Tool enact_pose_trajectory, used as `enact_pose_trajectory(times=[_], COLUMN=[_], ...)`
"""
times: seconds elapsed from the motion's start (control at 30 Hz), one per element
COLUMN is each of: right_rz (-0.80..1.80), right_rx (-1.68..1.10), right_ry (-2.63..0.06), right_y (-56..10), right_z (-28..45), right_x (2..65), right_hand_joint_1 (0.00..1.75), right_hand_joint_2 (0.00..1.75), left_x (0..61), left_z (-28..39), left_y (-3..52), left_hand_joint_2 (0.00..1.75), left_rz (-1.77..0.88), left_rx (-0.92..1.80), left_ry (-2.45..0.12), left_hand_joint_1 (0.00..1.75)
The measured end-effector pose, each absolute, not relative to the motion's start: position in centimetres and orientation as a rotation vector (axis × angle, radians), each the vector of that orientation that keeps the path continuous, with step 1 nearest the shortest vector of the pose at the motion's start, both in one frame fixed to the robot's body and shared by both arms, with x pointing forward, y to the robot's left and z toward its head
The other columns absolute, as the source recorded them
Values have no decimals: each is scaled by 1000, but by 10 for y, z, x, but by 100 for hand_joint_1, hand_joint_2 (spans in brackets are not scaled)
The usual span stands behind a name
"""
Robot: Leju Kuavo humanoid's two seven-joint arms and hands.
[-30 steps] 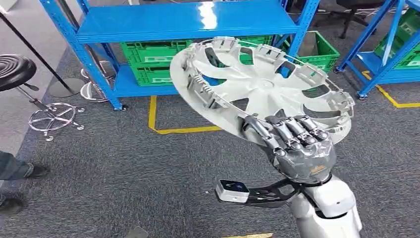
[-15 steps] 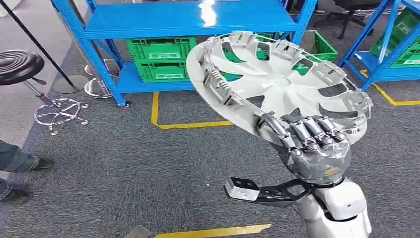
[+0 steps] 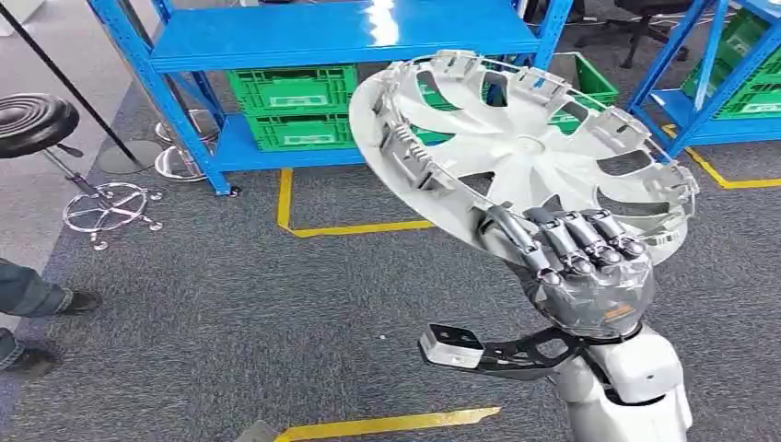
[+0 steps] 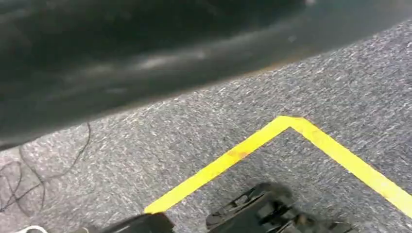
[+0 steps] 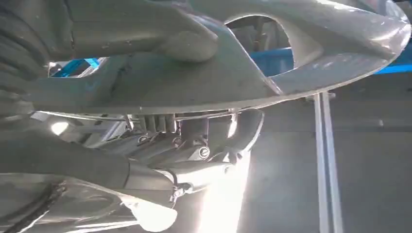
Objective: Take the parts from the cabinet and place them on the table.
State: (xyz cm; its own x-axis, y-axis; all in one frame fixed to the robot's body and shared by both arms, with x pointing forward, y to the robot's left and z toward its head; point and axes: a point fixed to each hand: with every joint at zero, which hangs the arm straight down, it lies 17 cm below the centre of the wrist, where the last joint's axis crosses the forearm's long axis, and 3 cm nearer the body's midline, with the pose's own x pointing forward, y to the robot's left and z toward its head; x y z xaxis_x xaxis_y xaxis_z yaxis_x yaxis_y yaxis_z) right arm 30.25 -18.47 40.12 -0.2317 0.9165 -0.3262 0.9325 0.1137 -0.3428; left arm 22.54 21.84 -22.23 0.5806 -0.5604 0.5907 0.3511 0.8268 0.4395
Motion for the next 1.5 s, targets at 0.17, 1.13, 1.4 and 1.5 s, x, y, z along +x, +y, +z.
enact_pose_trajectory(times=[0.17,1.13,1.4,1.5], right_rz=[-756,-688,-693,-694], right_rx=[1925,1947,1943,1939], right_ry=[2318,2390,2390,2386], right_y=[-185,-188,-187,-186], right_z=[402,406,405,406], right_x=[303,306,306,306], right_hand_joint_1=[175,175,175,175], right_hand_joint_2=[175,175,175,175], left_x=[224,223,222,223], left_z=[-223,-224,-224,-224], left_y=[218,223,223,223], left_hand_joint_2=[0,0,0,0], left_rz=[-546,-547,-546,-544], left_rx=[288,296,296,296], left_ry=[-785,-776,-774,-774], left_hand_joint_1=[0,0,0,0])
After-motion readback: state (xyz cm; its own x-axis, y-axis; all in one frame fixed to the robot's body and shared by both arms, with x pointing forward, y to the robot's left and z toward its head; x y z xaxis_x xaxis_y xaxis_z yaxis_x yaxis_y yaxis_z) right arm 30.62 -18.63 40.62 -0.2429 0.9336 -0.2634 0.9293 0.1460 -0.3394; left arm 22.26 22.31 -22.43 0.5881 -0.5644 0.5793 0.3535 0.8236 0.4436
